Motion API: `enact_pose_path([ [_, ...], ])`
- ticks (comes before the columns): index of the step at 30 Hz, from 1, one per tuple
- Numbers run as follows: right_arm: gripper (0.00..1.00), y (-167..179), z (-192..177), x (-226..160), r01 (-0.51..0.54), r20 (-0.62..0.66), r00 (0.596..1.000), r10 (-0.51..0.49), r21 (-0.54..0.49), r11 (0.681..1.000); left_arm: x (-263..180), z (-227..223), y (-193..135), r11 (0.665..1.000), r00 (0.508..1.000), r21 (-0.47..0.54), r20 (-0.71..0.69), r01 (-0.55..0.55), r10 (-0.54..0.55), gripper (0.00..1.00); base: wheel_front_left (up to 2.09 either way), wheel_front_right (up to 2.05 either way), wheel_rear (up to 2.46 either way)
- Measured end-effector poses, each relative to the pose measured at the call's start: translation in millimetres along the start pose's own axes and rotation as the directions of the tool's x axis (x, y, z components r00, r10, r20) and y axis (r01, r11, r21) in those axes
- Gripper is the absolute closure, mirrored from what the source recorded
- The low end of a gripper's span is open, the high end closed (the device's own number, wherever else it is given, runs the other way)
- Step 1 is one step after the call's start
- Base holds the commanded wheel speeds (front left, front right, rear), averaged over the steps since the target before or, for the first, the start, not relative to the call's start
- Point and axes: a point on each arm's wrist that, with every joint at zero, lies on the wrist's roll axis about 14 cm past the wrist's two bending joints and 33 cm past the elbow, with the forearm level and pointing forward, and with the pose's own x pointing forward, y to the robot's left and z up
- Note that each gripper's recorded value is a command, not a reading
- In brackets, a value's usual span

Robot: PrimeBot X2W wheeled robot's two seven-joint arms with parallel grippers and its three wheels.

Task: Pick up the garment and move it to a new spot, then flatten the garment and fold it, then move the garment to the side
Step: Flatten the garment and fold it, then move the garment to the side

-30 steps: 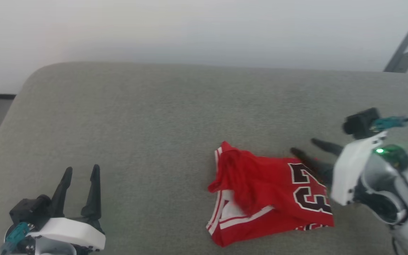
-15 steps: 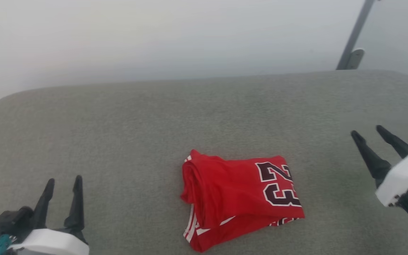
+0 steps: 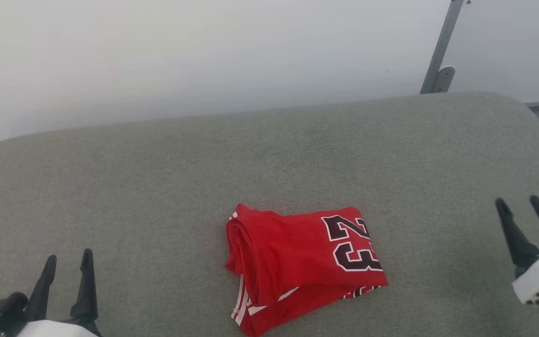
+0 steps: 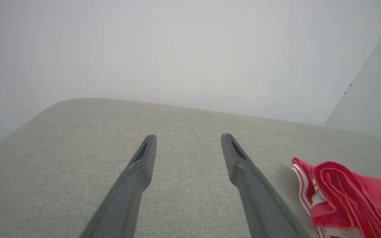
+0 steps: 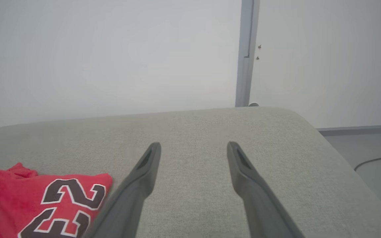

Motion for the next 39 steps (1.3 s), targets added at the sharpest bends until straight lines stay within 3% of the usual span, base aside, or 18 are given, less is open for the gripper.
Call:
enact_pose_path([
  [25, 0.0, 4, -12, -6, 0.005, 0.004, 1.0, -0.005, 0.01, 1.0, -10, -3, 11, 1.0, 1.0, -0.001, -0.003, -0.03, 0.03, 0.0, 0.0, 0.0, 0.0],
  [39, 0.0, 29, -24, 2, -0.063, -0.048, 0.997, 0.063, 0.008, 0.998, -18, -4, 19, 0.999, 0.999, -0.001, -0.009, -0.051, 0.051, 0.0, 0.0, 0.0, 0.0],
])
